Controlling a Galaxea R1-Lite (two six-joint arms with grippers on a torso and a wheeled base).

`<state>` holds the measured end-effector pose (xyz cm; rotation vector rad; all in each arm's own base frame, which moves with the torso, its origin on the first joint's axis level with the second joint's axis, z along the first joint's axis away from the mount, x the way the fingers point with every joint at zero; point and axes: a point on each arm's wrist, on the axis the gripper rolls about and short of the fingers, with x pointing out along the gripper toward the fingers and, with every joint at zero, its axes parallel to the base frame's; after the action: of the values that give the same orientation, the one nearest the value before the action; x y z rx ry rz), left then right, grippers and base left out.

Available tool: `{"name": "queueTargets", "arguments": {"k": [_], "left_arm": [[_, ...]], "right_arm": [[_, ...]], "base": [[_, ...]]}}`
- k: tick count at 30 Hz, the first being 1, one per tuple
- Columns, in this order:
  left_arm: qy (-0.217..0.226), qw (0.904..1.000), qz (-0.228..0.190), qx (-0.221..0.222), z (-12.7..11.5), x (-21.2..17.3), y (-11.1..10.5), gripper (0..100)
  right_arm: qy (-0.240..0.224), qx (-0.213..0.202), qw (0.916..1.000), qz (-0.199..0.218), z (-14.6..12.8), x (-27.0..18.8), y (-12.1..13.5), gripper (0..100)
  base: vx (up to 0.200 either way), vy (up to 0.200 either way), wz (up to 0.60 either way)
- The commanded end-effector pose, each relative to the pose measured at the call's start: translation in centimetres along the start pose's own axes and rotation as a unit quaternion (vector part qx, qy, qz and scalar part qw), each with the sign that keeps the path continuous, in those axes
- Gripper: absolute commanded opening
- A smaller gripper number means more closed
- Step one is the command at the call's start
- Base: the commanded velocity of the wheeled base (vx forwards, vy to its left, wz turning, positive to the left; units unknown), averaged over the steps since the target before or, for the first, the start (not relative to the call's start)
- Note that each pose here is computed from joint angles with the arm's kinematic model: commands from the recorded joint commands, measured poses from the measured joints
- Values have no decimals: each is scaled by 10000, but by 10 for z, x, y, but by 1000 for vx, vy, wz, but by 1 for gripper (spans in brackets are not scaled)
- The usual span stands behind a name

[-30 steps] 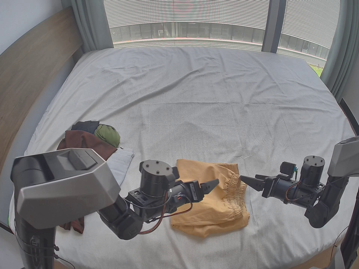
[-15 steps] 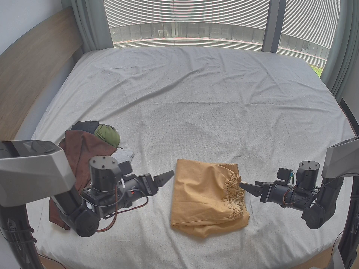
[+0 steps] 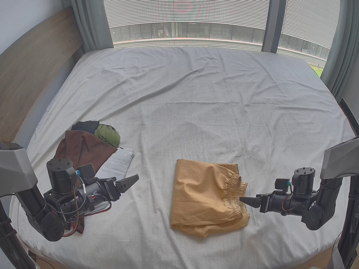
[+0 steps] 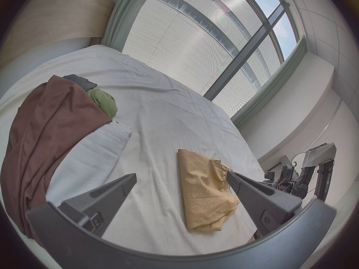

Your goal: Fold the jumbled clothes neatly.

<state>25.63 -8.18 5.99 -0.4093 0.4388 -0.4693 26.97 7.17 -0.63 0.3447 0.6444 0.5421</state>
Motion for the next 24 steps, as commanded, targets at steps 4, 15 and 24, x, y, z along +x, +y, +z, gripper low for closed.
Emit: {"name": "queueTargets", "arguments": {"k": [4,15,24], "left_arm": [[-65,9999,113,-11,0,-6,10,100],[-41,9999,132,-20,-8,-1,15,100],[-67,9999,120,50,-14,3,19,100]], "right_arm": [[350,122,9993,-99,-16,6,-8,100],[674,188,9975,-118,-33,17,-11,100],[788,166,9967,-130,-40,28,-11,100]], "base": [[0,0,0],[0,0,0],[0,0,0]]}}
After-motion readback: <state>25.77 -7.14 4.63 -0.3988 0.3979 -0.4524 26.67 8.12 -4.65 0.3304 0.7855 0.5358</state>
